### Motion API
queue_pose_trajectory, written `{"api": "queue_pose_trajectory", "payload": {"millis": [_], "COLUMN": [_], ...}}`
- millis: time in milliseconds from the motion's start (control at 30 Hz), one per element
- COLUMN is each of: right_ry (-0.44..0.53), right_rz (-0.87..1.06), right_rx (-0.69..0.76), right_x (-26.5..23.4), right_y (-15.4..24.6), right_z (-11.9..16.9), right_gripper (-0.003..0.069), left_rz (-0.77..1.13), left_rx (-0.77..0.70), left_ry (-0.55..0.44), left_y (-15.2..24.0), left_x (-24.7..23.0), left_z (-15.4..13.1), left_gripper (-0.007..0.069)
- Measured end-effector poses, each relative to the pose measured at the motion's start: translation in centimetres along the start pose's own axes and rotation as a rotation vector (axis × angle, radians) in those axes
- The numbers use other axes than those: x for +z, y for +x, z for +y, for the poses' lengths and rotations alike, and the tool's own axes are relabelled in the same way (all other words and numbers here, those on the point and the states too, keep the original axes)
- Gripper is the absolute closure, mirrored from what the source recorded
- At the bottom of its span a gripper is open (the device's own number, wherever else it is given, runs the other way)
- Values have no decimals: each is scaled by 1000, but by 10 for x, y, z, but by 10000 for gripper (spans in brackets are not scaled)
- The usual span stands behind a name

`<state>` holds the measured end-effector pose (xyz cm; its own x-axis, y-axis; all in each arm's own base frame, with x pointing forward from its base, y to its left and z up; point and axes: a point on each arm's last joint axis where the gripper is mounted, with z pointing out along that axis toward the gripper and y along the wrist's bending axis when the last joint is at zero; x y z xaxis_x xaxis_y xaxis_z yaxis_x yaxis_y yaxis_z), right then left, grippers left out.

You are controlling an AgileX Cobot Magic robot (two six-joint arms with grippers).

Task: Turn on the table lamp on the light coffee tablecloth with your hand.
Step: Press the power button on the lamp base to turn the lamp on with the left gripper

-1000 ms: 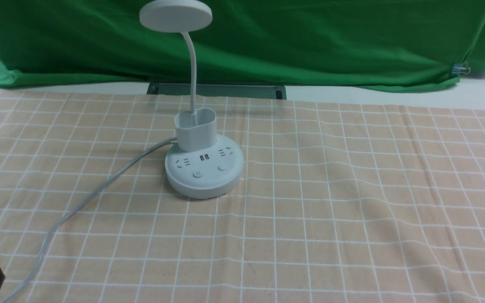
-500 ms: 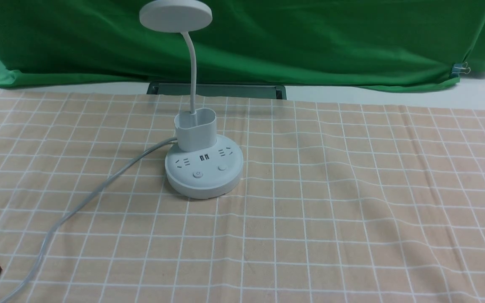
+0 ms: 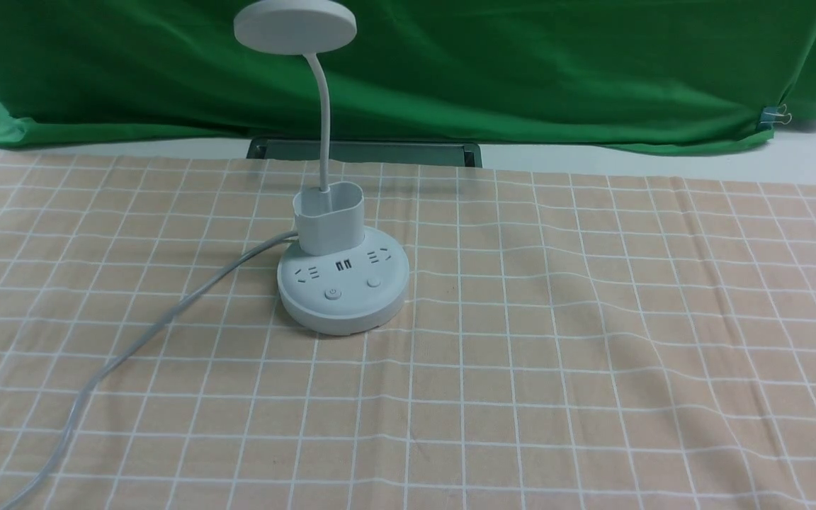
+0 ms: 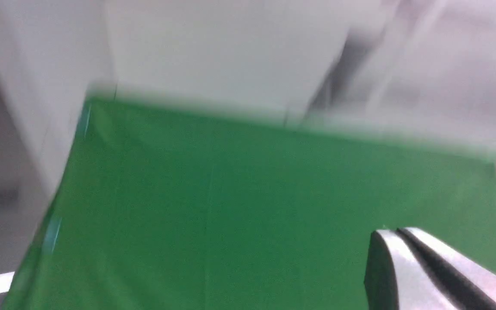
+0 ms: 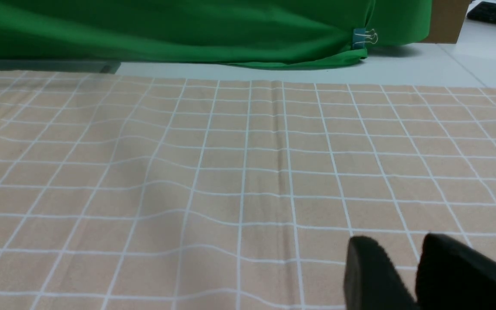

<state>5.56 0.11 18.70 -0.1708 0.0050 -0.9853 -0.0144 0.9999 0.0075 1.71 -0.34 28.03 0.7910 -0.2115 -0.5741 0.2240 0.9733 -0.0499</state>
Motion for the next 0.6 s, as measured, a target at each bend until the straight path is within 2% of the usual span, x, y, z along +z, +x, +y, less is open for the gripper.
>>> {"api": "queue_pose_trajectory", "payload": {"millis": [200,267,333,367,433,600], "right_ry": [0,0,0,0,0,0], "right_rz": [1,0,0,0,0,0], "right_rx": [0,0,0,0,0,0], "right_x": [0,0,0,0,0,0], "right_y": [0,0,0,0,0,0], "right_z": [0,0,0,0,0,0], "right_gripper": [422,422,422,422,422,422], "left_rz": [79,282,453,477,768,1270], "left_rx": [-26,-13,-2,-1,-1,-109], "left_ry": [-5,-35,-58,-61,-97,-154], "left_y": [-49,-66,-63,-61,-27,56], "left_x": [46,82,102,104,123,123], "left_z": [-5,-6,-4,-4,0,4], "left_gripper": [624,624,624,624,624,624]}}
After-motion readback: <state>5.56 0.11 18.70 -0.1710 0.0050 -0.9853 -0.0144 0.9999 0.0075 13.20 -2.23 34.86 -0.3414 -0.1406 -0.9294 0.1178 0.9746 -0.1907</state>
